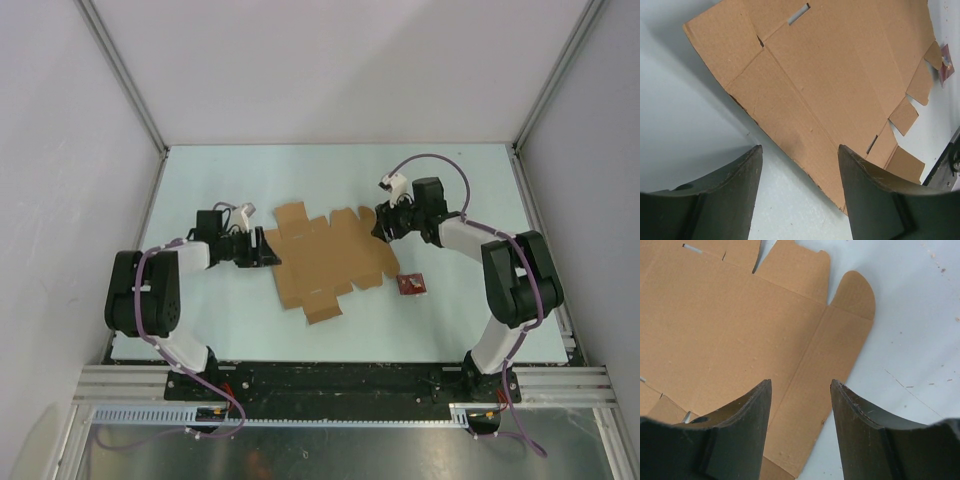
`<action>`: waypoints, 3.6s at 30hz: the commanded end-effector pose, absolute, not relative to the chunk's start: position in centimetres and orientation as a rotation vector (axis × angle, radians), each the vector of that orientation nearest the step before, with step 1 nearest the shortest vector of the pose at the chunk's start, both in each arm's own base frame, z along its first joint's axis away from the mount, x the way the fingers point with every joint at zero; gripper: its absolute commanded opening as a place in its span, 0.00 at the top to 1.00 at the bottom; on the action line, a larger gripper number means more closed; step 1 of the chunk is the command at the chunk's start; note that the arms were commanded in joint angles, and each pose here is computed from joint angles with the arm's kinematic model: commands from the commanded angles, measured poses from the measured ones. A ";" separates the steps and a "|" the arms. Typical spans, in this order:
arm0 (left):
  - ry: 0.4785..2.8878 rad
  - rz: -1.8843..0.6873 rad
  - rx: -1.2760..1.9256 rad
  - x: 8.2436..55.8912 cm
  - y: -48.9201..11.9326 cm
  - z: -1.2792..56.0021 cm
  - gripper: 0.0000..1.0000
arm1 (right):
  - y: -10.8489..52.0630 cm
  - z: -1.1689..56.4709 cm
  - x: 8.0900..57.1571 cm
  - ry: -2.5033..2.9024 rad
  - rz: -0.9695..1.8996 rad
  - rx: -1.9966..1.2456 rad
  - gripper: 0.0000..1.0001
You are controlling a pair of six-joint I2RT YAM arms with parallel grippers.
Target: Fold the paper box
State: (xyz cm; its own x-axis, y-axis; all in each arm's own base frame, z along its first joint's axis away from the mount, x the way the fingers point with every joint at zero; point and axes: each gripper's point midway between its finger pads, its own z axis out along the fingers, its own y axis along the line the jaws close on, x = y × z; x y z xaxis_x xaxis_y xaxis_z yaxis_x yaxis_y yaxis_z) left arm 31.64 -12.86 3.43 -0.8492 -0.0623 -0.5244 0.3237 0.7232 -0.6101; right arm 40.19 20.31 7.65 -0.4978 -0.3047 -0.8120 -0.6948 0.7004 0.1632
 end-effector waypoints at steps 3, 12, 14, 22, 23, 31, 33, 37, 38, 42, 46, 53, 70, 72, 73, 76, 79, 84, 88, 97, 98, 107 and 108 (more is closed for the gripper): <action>2.392 -1.036 0.193 32.5 -13.3 3.9 0.34 | 21.5 9.8 41.1 2.029 0.632 -0.784 0.44; 2.449 -1.012 0.149 33.2 -13.6 2.5 0.32 | 22.0 9.2 40.5 2.059 0.648 -0.784 0.45; 2.457 -1.013 0.136 33.4 -13.7 2.3 0.32 | 21.9 9.1 40.5 2.061 0.650 -0.781 0.45; 2.476 -1.001 0.130 33.7 -14.0 1.7 0.38 | 22.3 8.9 40.5 2.078 0.669 -0.778 0.45; 2.477 -1.003 0.134 33.8 -14.1 1.7 0.41 | 22.2 8.9 40.6 2.079 0.669 -0.775 0.45; 2.475 -1.018 0.143 34.2 -14.6 1.8 0.55 | 22.6 8.7 40.5 2.094 0.681 -0.778 0.46; 2.466 -1.024 0.147 34.4 -14.7 2.1 0.60 | 22.5 8.7 40.5 2.093 0.681 -0.779 0.46; 2.447 -1.012 0.156 35.0 -14.7 2.6 0.69 | 22.6 8.7 40.5 2.091 0.679 -0.781 0.45; 2.446 -1.003 0.155 35.1 -14.7 2.6 0.72 | 22.5 8.7 40.6 2.090 0.678 -0.780 0.46; 2.441 -0.978 0.152 35.6 -14.5 2.7 0.80 | 22.5 8.7 40.6 2.091 0.680 -0.781 0.46; 2.411 -0.946 0.158 36.3 -14.2 3.4 0.88 | 22.5 8.8 40.6 2.089 0.680 -0.780 0.46; 2.332 -0.848 0.194 38.0 -13.5 6.0 0.90 | 22.5 8.8 40.6 2.084 0.678 -0.786 0.46; 2.216 -0.427 0.403 41.2 -11.3 10.1 0.92 | 22.5 9.7 39.6 2.077 0.706 -0.819 0.46; 2.204 -0.364 0.448 41.4 -11.4 10.3 0.93 | 22.6 10.1 39.4 2.065 0.721 -0.835 0.44; 2.192 -0.346 0.464 41.4 -11.4 10.6 0.92 | 22.7 10.2 39.1 2.061 0.727 -0.846 0.43; 2.159 -0.280 0.524 41.5 -11.9 11.5 0.93 | 22.8 10.6 38.7 2.047 0.756 -0.870 0.42; 2.126 -0.250 0.583 41.4 -12.8 12.2 0.93 | 22.8 11.2 38.4 2.027 0.775 -0.885 0.41; 2.082 -0.228 0.665 41.5 -14.9 13.2 0.94 | 22.6 12.0 38.6 2.003 0.772 -0.880 0.41; 2.033 -0.170 0.780 41.3 -16.6 13.6 0.96 | 21.8 13.0 38.6 1.968 0.773 -0.902 0.38; 1.903 -0.065 1.028 40.6 -19.3 14.5 0.98 | 19.8 15.4 38.0 1.876 0.807 -0.959 0.33; 1.881 -0.050 1.067 40.5 -19.4 14.6 0.98 | 19.6 15.5 37.9 1.861 0.800 -0.982 0.33; 1.699 -0.117 1.282 38.6 -22.1 15.9 1.00 | 19.4 16.0 35.6 1.765 0.848 -1.138 0.34; 1.682 -0.145 1.300 38.1 -22.5 15.9 1.00 | 19.3 16.1 35.5 1.760 0.849 -1.144 0.34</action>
